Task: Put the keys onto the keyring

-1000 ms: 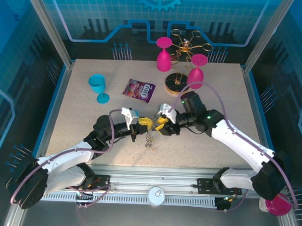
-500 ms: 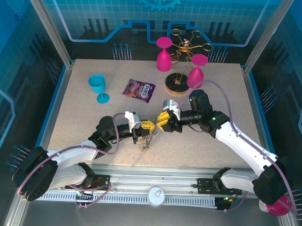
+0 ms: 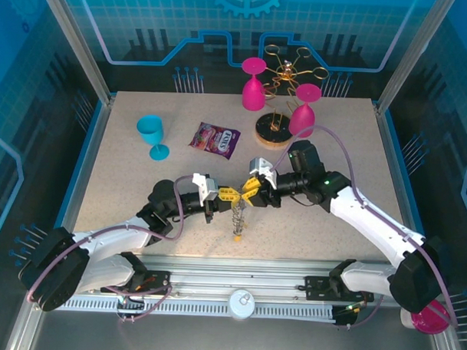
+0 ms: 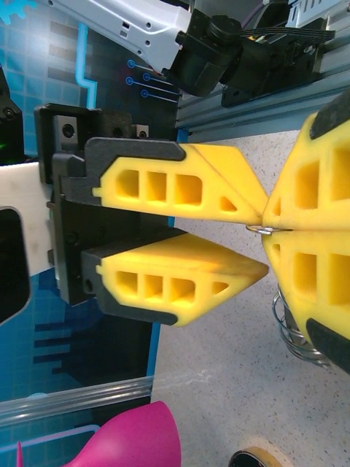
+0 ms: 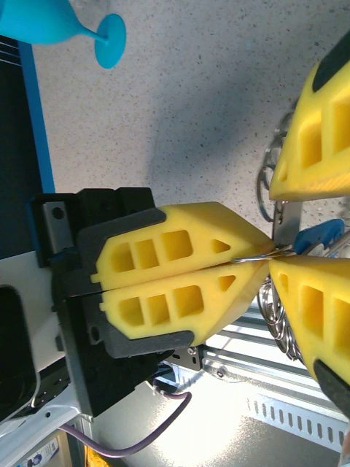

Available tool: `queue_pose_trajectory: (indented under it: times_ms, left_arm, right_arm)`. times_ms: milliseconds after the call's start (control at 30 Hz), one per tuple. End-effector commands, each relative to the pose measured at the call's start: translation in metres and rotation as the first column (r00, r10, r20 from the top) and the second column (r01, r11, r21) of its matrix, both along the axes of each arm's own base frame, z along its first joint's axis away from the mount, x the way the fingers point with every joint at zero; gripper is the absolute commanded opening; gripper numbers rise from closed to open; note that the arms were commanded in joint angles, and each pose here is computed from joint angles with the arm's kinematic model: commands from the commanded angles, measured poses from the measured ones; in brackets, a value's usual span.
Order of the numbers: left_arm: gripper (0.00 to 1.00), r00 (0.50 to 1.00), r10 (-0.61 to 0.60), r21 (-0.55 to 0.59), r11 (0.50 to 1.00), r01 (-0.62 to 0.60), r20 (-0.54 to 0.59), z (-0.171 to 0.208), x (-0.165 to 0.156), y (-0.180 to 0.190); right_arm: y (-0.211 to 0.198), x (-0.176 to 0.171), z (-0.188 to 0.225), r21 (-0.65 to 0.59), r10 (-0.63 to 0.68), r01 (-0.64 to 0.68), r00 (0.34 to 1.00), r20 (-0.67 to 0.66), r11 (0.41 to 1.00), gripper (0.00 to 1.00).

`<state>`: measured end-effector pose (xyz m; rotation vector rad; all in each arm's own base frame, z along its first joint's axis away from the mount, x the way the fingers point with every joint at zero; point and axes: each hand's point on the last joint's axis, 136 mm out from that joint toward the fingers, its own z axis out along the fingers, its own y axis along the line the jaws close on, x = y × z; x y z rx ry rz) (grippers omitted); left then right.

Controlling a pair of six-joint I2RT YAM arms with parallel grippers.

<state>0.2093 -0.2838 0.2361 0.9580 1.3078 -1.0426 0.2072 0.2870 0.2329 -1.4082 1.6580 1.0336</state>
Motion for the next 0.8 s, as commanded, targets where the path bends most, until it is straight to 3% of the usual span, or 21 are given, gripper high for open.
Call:
queue_pose_trajectory:
  times_ms: [0, 267, 433, 533, 667, 767]
  left_arm:
    - [0.00, 0.994, -0.038, -0.068, 0.997, 0.045, 0.101, 0.033, -0.004, -0.004]
    - [0.00, 0.995, -0.056, -0.077, 0.995, 0.063, 0.082, 0.033, -0.003, -0.008]
    - [0.00, 0.997, -0.037, -0.054, 0.998, 0.040, 0.066, 0.027, 0.003, -0.009]
    - [0.00, 0.999, 0.004, -0.019, 1.000, -0.003, 0.049, 0.022, 0.010, -0.007]
    - [0.11, 0.999, 0.043, 0.054, 0.998, -0.044, 0.027, 0.015, 0.017, -0.005]
    - [0.12, 0.998, 0.055, 0.108, 0.993, -0.056, 0.015, 0.009, 0.019, -0.004]
  right_arm:
    - [0.003, -0.008, 0.001, 0.003, 0.045, -0.045, 0.999, -0.013, 0.999, 0.23]
    - [0.010, -0.009, 0.008, 0.043, 0.073, -0.072, 0.997, -0.011, 0.996, 0.16]
    - [0.012, -0.008, 0.019, 0.073, 0.074, -0.074, 0.997, 0.006, 0.995, 0.00]
    - [0.008, -0.007, 0.019, 0.046, 0.058, -0.059, 0.998, 0.018, 0.997, 0.00]
    - [0.003, -0.004, 0.013, -0.027, 0.039, -0.039, 0.999, 0.005, 0.999, 0.00]
    - [0.002, -0.002, 0.008, -0.067, 0.037, -0.037, 0.999, -0.002, 0.997, 0.00]
